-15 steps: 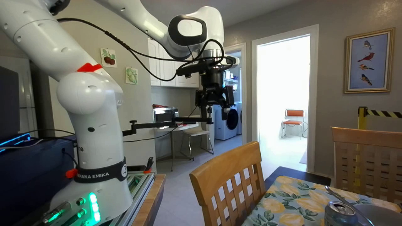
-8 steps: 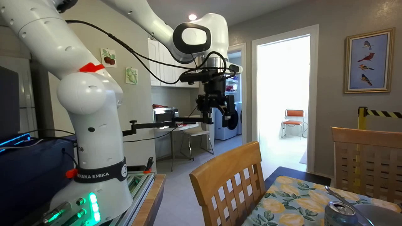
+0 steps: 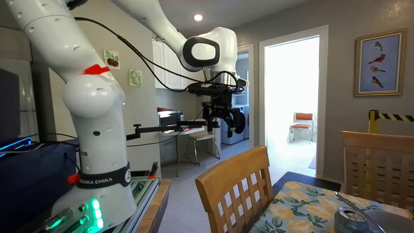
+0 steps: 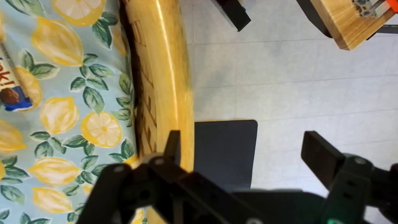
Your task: Pull out the chair
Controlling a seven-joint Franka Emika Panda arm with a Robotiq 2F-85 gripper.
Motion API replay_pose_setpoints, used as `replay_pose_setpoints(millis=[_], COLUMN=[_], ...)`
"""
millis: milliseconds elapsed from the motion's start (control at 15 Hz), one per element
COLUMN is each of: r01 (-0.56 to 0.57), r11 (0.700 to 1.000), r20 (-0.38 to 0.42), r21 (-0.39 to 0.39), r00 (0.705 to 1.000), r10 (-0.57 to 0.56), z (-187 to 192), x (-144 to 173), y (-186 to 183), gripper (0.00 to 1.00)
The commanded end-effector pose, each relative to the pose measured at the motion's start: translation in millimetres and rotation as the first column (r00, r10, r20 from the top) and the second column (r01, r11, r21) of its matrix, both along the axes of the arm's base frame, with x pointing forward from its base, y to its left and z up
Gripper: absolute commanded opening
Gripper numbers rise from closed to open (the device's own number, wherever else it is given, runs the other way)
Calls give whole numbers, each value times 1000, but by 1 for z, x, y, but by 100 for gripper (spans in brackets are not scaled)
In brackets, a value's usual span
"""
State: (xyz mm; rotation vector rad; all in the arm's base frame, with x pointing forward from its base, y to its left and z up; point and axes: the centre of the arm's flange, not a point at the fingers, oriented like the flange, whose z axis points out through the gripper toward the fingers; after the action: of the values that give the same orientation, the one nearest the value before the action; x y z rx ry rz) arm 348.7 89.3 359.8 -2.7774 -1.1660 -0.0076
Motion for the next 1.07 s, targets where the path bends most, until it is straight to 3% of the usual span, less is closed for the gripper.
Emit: replay_pose_setpoints(millis=[0,267,333,1000], r01=[-41,-23,-22,-21], r11=[999,999,1000,999], r20=[-8,3,-9,-11], r21=[20,-34,-20,-28], r00=[999,1000,1000,1000], r10=[41,23,22,21], z=[-42,-54,-29,-37], x=[-30,-25,7,10], y=[2,2,12,13], gripper=[100,100,100,100])
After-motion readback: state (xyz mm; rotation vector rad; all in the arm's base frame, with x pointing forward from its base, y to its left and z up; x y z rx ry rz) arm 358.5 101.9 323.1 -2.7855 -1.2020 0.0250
